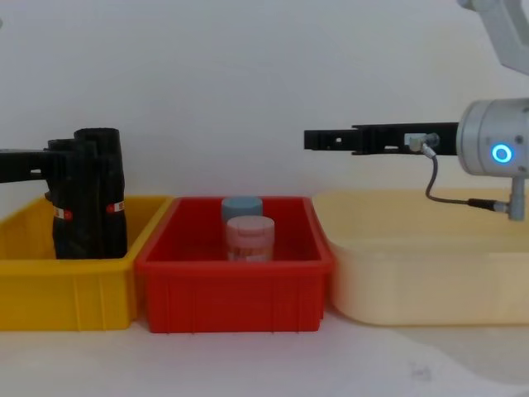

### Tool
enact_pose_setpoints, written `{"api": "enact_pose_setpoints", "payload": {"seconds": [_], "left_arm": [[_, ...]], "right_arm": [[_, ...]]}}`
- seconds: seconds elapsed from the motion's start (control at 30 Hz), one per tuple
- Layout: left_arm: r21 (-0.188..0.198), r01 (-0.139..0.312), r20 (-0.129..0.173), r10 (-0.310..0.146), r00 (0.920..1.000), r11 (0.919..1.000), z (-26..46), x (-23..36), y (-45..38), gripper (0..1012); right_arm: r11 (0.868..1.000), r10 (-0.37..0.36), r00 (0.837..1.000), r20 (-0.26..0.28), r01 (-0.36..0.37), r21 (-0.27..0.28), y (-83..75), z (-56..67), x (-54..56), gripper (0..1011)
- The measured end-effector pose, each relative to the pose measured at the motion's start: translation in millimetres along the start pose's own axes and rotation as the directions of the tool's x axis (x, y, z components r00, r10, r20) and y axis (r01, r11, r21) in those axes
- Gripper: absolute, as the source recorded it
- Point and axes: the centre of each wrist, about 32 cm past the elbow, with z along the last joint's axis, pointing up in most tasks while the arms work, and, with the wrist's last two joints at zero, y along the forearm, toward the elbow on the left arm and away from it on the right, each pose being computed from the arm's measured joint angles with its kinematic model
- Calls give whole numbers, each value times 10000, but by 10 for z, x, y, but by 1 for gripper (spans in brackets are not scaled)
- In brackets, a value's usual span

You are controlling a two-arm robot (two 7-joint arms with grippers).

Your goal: Pick up the garbage bag with the one hand and transfer it to the other hand.

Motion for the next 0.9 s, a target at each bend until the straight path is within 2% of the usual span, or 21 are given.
{"api": "enact_pose_setpoints", "payload": {"seconds": [0.37, 0.63, 0.9], "left_arm": [[-10, 105, 10, -105, 9999, 9999, 3, 1, -32, 1001], [-11, 132, 15, -132, 9999, 9999, 5, 2, -40, 1001], [-12, 148, 12, -148, 9999, 9999, 5, 2, -45, 1001]], "right_arm": [[9932, 1030, 9940, -369, -1048, -507, 137, 8, -41, 1000], [9793, 1712, 9842, -458, -1751, -1017, 267, -5, -110, 1000], [9668, 2086, 9773, -378, -2119, -1425, 371, -23, -180, 1000]]}}
